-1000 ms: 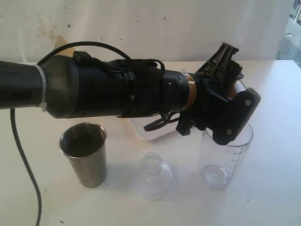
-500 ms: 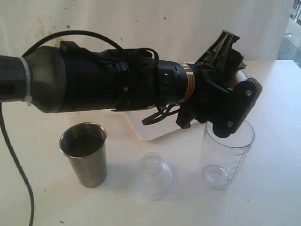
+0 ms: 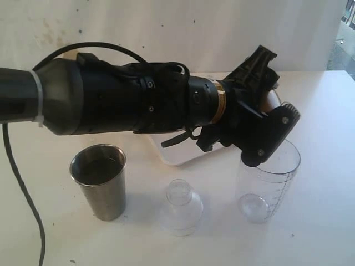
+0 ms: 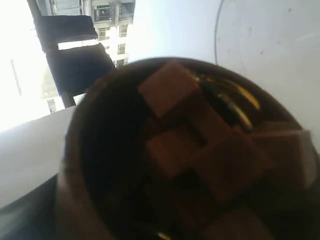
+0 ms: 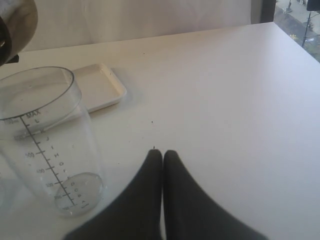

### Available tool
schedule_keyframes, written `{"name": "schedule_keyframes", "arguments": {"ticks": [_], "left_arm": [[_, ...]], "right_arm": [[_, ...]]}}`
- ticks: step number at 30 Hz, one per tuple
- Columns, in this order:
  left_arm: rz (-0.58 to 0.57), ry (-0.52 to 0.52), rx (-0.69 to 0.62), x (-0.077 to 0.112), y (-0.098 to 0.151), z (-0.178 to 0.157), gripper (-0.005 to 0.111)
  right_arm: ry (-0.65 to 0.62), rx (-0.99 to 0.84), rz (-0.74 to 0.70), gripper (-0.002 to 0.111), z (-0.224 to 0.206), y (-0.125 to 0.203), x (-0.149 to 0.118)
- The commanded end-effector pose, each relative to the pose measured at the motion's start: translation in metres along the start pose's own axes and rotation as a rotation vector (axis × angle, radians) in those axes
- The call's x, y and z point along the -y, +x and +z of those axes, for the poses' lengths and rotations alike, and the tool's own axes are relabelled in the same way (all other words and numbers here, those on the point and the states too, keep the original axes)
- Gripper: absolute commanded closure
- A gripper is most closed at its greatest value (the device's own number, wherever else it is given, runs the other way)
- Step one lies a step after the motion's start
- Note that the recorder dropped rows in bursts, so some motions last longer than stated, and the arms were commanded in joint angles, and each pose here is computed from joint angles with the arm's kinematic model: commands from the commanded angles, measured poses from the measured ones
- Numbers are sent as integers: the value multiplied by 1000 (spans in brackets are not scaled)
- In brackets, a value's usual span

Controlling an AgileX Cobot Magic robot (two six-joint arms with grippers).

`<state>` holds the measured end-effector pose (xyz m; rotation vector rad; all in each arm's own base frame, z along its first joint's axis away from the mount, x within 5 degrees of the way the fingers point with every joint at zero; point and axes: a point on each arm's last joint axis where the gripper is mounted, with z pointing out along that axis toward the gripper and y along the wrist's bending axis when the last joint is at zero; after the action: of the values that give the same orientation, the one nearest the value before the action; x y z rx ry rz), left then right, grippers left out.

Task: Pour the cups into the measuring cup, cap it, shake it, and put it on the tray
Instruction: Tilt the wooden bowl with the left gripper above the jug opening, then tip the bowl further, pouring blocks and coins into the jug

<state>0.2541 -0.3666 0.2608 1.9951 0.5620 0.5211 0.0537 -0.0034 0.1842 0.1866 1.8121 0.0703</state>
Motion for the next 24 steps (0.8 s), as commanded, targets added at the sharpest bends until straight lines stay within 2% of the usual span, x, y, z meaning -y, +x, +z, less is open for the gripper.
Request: {"name": "schedule_keyframes", "arguments": {"ticks": [1,5,10,15,24], "left_arm": [[6,-1,-14,-3,0,-3,107],[-6,-1,-21,-5,1,-3,107],[-144,-58,-27,-24,3,-6,107],[-47,-75,-37,-30,4,-7,107],[-35,-18,-90,-26,-6,-9,107]], "right_arm": [[6,2,1,108,0,1,1],[6,2,1,108,0,1,1],[6,2,1,108,0,1,1],[6,2,-4,108,0,1,1],[6,2,-4,108,0,1,1]]}}
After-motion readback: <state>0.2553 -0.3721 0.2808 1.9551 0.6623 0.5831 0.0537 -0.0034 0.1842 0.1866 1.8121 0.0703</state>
